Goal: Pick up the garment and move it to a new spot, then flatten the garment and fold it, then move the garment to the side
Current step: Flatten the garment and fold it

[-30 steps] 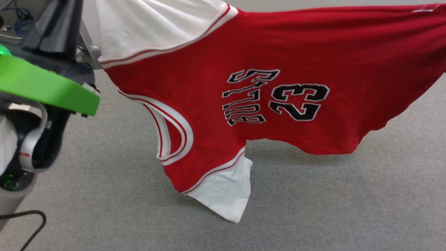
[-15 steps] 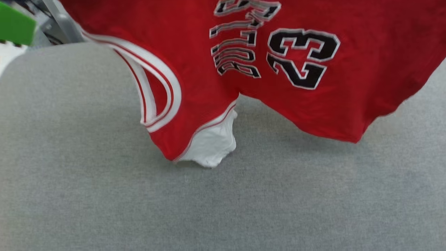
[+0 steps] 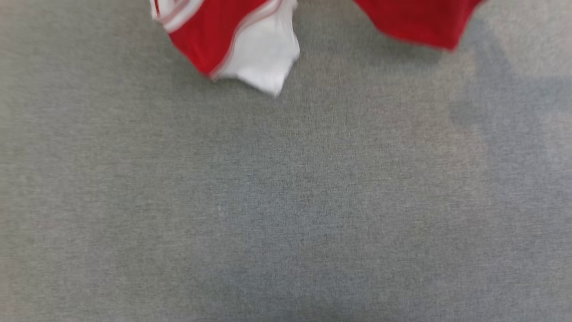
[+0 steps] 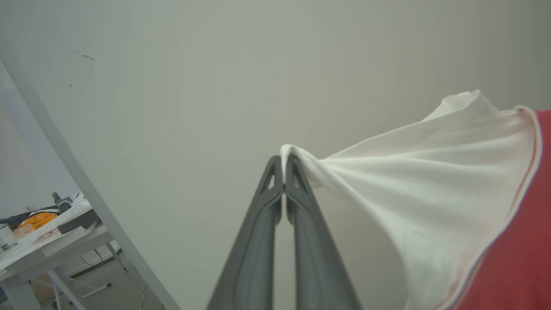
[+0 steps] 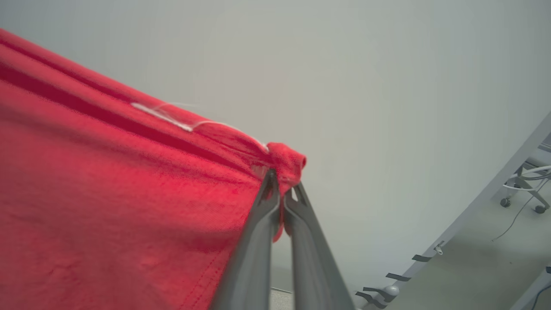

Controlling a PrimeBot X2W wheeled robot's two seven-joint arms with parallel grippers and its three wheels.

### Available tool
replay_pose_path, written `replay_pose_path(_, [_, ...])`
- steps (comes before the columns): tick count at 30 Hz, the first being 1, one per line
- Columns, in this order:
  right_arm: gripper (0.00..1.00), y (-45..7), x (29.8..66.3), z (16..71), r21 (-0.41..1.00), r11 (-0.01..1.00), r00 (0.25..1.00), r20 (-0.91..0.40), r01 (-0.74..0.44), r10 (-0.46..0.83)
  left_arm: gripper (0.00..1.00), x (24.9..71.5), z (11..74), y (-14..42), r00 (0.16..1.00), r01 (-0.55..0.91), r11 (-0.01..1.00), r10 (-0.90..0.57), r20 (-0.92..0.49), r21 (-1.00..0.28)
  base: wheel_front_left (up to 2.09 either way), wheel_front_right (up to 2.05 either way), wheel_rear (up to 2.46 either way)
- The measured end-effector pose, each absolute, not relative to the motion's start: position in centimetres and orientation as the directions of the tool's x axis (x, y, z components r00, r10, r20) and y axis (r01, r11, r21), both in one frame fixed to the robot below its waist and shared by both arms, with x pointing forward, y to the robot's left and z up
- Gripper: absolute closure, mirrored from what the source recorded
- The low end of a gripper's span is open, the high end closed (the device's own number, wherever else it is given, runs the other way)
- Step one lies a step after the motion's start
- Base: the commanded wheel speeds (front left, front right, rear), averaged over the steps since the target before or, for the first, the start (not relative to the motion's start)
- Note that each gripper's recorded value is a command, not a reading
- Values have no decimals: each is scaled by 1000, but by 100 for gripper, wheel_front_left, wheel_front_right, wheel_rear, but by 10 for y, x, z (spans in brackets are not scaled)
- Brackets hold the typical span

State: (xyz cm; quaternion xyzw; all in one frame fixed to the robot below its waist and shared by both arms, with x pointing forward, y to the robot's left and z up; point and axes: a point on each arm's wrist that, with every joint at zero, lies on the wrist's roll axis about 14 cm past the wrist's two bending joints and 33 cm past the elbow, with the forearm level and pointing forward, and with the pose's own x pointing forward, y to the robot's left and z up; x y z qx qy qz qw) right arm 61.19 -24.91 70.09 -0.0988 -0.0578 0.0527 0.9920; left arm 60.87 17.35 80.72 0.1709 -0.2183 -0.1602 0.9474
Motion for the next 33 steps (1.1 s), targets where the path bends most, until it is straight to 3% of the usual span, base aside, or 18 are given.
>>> replay_pose_path(5, [100,-258,656,690,-214,976,990,125,-43,71,100,656,811,173,853,184,887,-358,379,423,0,0,0])
replay_pose_path(16, [100,-254,725,670,-182,983,972,234,23,20,100,732,784,180,834,137,925,-301,462,355,0,0,0])
replay_pose_path(25, [100,-231,738,611,-139,990,984,167,-32,56,100,742,674,177,895,238,928,-324,308,285,0,0,0])
replay_pose_path(33, [100,-210,713,545,-117,987,993,38,-108,113,100,705,591,161,914,346,925,-370,168,153,0,0,0])
